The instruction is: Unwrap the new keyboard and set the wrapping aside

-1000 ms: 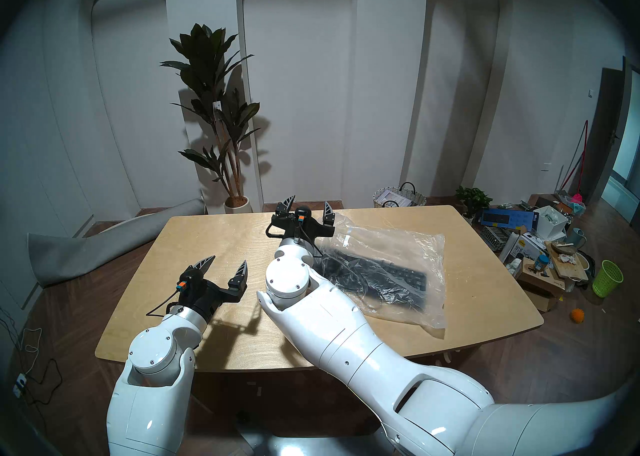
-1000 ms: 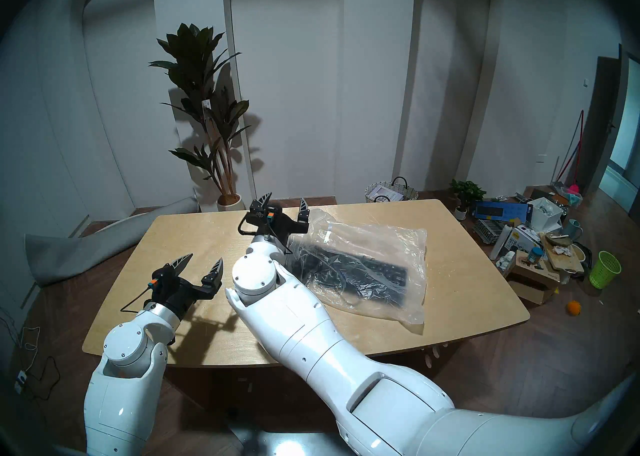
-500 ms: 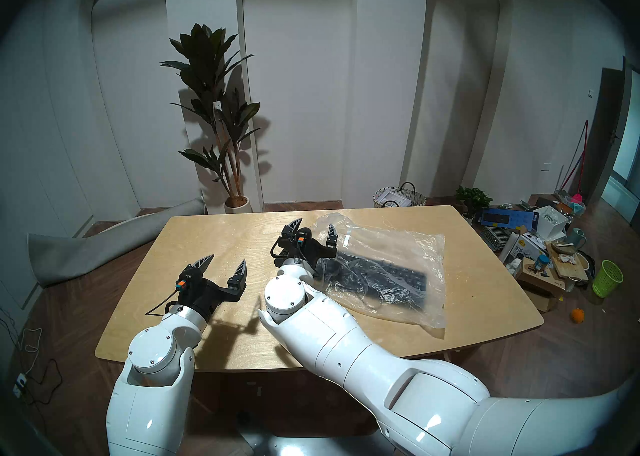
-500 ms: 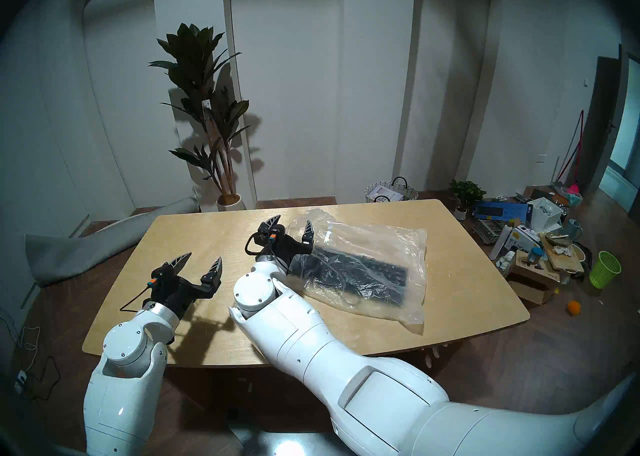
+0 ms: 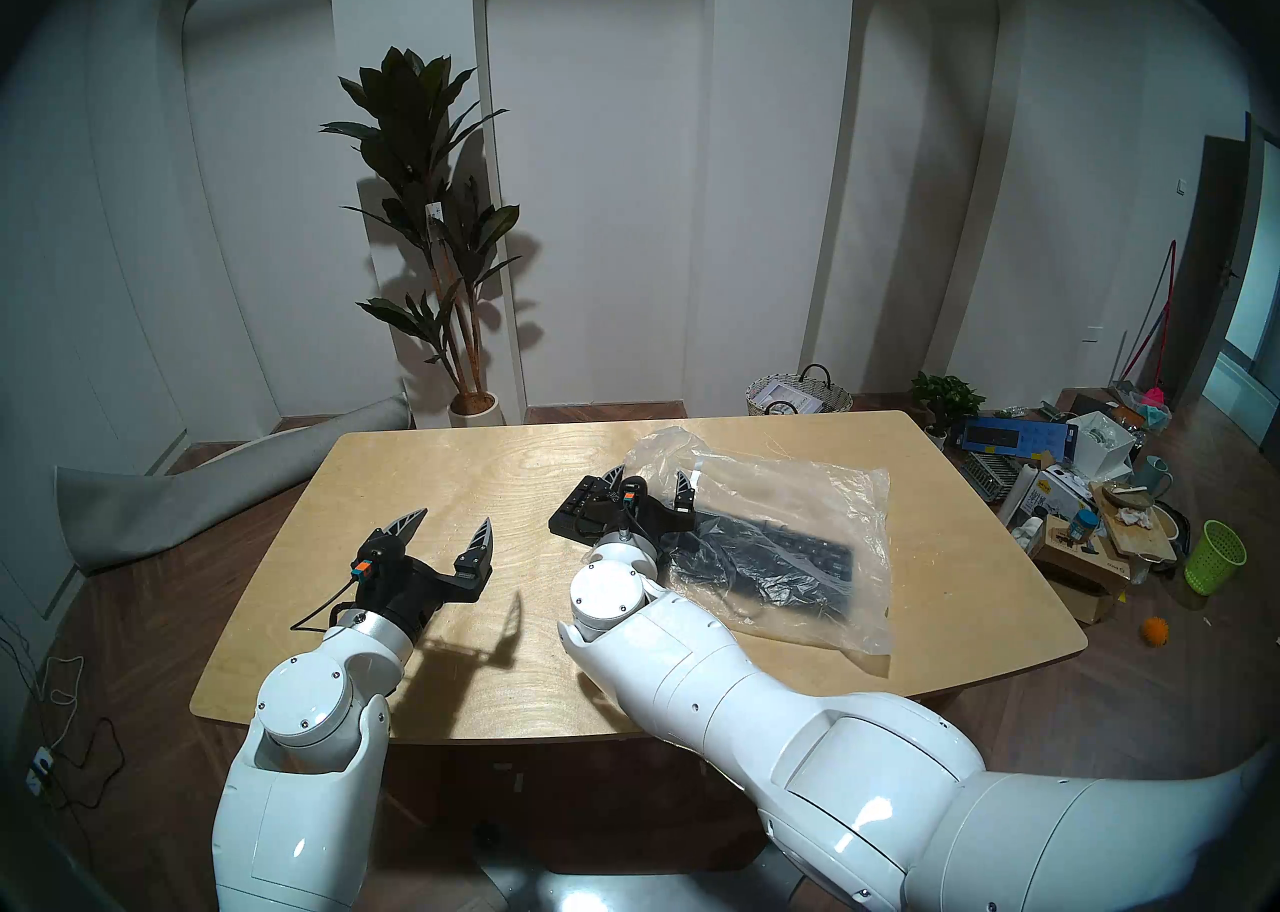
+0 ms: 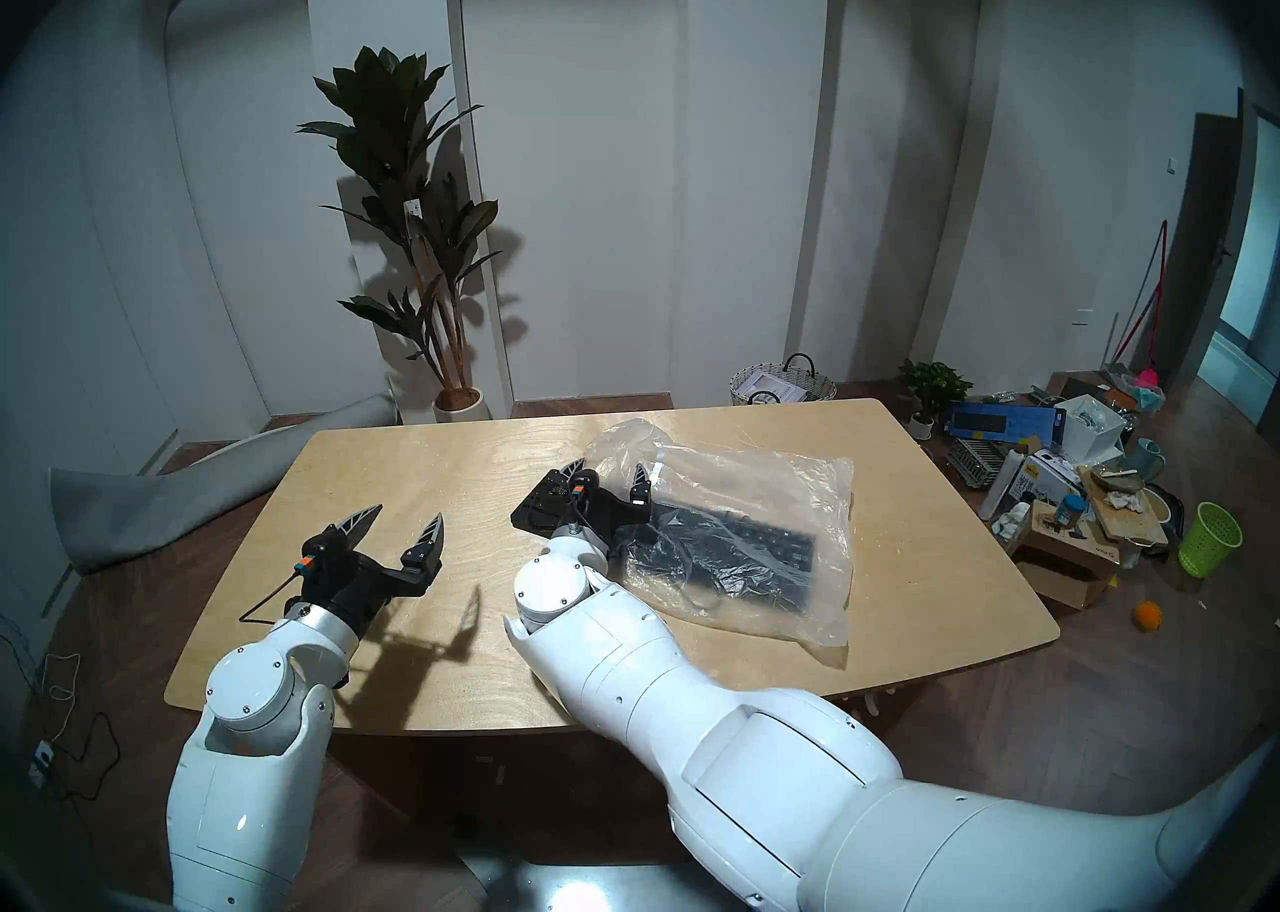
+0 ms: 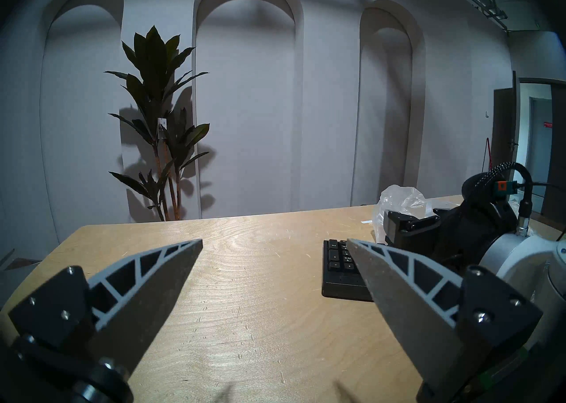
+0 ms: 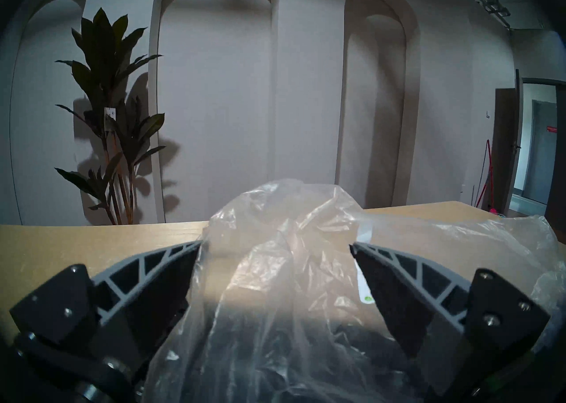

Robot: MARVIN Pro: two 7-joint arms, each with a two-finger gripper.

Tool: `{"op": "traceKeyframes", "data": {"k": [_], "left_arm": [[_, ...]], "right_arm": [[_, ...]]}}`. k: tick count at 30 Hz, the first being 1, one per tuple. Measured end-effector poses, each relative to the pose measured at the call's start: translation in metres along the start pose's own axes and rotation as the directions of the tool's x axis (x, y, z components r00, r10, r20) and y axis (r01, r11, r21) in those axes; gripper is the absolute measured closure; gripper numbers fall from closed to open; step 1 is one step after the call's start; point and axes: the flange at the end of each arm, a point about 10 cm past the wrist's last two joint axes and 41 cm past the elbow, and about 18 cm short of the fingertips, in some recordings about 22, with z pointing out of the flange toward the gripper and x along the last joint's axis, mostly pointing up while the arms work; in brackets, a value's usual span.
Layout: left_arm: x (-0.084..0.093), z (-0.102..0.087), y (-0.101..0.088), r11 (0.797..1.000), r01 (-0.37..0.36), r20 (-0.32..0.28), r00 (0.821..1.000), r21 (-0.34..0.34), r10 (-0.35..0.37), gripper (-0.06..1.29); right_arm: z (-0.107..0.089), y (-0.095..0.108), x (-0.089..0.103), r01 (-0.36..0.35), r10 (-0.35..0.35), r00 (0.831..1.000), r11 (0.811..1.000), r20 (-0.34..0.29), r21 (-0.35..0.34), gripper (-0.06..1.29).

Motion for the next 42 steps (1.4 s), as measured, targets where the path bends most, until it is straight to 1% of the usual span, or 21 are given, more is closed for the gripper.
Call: {"op": "traceKeyframes", "data": {"k": [6,11,13,17,19,23,26,30,34,38,42], "left_arm": [[0.0,0.0,0.0,1.0,0.0,0.0,1.0,0.0,0.0,0.0],[0.0,0.0,0.0,1.0,0.0,0.0,1.0,0.0,0.0,0.0],[0.0,0.0,0.0,1.0,0.0,0.0,1.0,0.0,0.0,0.0],[0.0,0.0,0.0,1.0,-0.001,0.0,1.0,0.0,0.001,0.0],[0.0,0.0,0.0,1.0,-0.001,0.0,1.0,-0.001,0.001,0.0],[0.0,0.0,0.0,1.0,-0.001,0.0,1.0,-0.001,0.001,0.0],[0.0,0.0,0.0,1.0,-0.001,0.001,1.0,-0.001,0.001,0.0],[0.0,0.0,0.0,1.0,-0.001,0.001,1.0,-0.001,0.001,0.0],[0.0,0.0,0.0,1.0,-0.001,0.001,1.0,-0.001,0.001,0.0],[0.0,0.0,0.0,1.0,-0.001,0.001,1.0,-0.001,0.001,0.0],[0.0,0.0,0.0,1.0,-0.001,0.001,1.0,-0.001,0.001,0.0]], "right_arm": [[0.007,0.016,0.007,-0.035,0.035,0.999,0.999,-0.021,-0.02,-0.02],[0.007,0.018,0.012,-0.061,0.061,0.997,0.998,-0.043,-0.004,-0.02],[0.006,0.014,0.018,-0.086,0.086,0.995,0.996,-0.049,0.008,-0.02],[0.005,0.002,0.029,-0.152,0.153,0.987,0.988,-0.041,0.034,-0.02],[0.004,-0.009,0.036,-0.198,0.2,0.979,0.978,-0.024,0.064,-0.02],[0.002,-0.023,0.041,-0.251,0.251,0.968,0.962,0.015,0.103,-0.02],[0.001,-0.034,0.034,-0.272,0.264,0.962,0.952,0.069,0.138,-0.02],[-0.004,-0.043,0.017,-0.265,0.246,0.962,0.948,0.121,0.176,-0.02],[-0.007,-0.044,0.002,-0.268,0.242,0.957,0.947,0.161,0.174,-0.02],[-0.004,-0.042,0.001,-0.282,0.258,0.953,0.947,0.157,0.155,-0.02],[0.003,-0.034,0.016,-0.309,0.299,0.949,0.946,0.102,0.102,-0.02]]}}
